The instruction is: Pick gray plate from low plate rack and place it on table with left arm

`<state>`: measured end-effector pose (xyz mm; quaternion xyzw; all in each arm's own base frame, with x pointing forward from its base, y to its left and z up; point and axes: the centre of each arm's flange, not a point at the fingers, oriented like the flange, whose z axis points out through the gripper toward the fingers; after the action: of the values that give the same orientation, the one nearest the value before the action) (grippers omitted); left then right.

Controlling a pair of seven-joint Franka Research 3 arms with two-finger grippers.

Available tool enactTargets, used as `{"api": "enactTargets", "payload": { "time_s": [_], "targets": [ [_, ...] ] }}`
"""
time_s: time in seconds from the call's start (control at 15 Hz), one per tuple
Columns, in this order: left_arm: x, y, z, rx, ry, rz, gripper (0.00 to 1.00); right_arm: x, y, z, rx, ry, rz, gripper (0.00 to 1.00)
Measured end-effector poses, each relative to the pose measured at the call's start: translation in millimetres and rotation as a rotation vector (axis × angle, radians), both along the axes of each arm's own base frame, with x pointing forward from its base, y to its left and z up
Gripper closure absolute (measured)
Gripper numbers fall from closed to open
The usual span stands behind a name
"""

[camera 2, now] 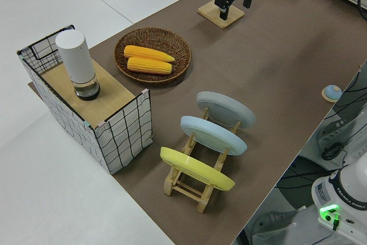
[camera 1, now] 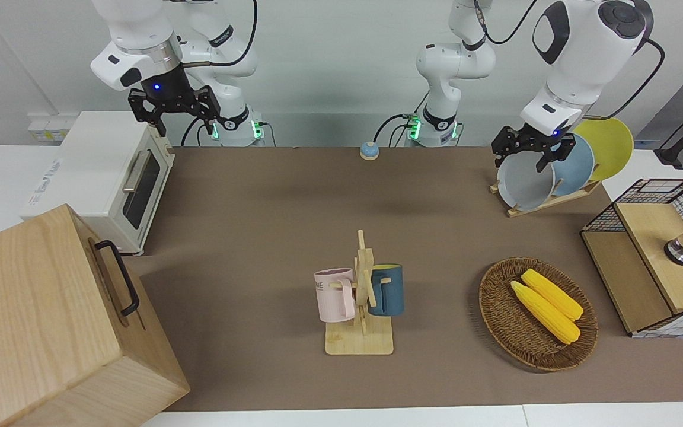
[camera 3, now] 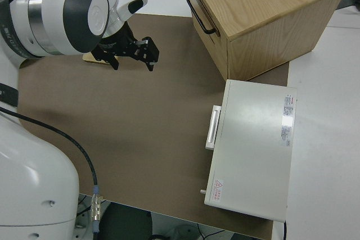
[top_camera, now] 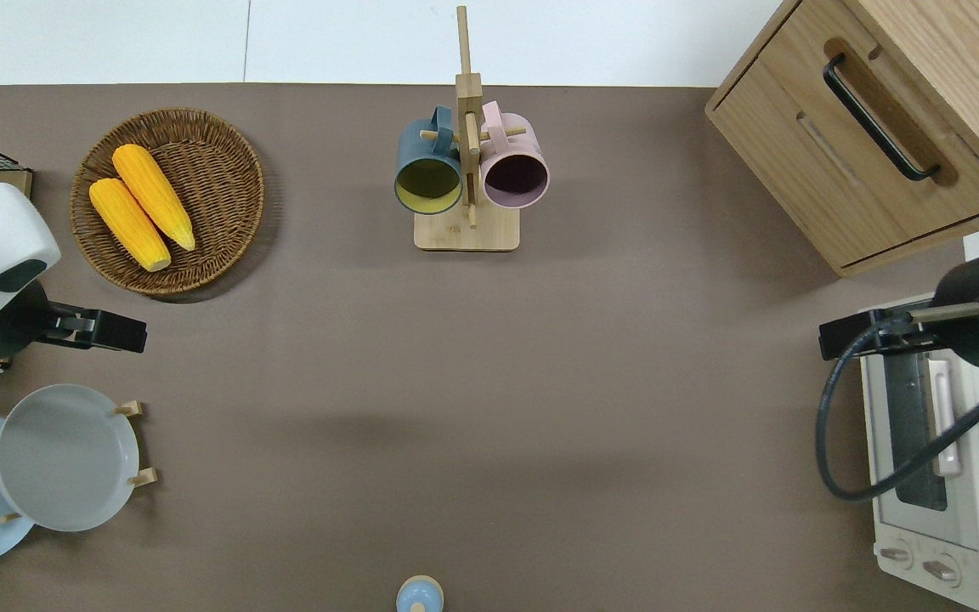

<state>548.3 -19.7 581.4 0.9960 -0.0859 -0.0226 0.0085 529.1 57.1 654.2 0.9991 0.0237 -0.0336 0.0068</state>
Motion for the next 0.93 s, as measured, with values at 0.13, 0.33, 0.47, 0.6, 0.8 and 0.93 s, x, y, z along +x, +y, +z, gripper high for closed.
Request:
{"api": "enactTargets", "payload": {
  "time_s": [0.13, 0.33, 0.47, 0.6, 0.8, 0.93],
  "targets": [
    [0.2, -1, 0, 0.001, 0.0, 0.004, 0.0, 0.0, 0, 0, 0.0, 0.0, 0.0, 0.01],
    [0.3, -9, -4, 0.003, 0.007, 0.005, 0.0, 0.0, 0, 0, 0.0, 0.0, 0.0, 0.01],
    [0.7, -10, -6, 0.003, 0.01, 0.003, 0.0, 0.0, 0, 0, 0.0, 0.0, 0.0, 0.01],
    [0.7, -11, -6, 0.003, 0.01, 0.002, 0.0, 0.0, 0, 0, 0.0, 0.0, 0.0, 0.01],
    [0.7, -11, -6, 0.003, 0.01, 0.002, 0.0, 0.0, 0, 0, 0.0, 0.0, 0.0, 0.01],
    [0.9, -7, -6, 0.004, 0.009, 0.008, 0.0, 0.0, 0, 0, 0.0, 0.0, 0.0, 0.01]
  ]
}}
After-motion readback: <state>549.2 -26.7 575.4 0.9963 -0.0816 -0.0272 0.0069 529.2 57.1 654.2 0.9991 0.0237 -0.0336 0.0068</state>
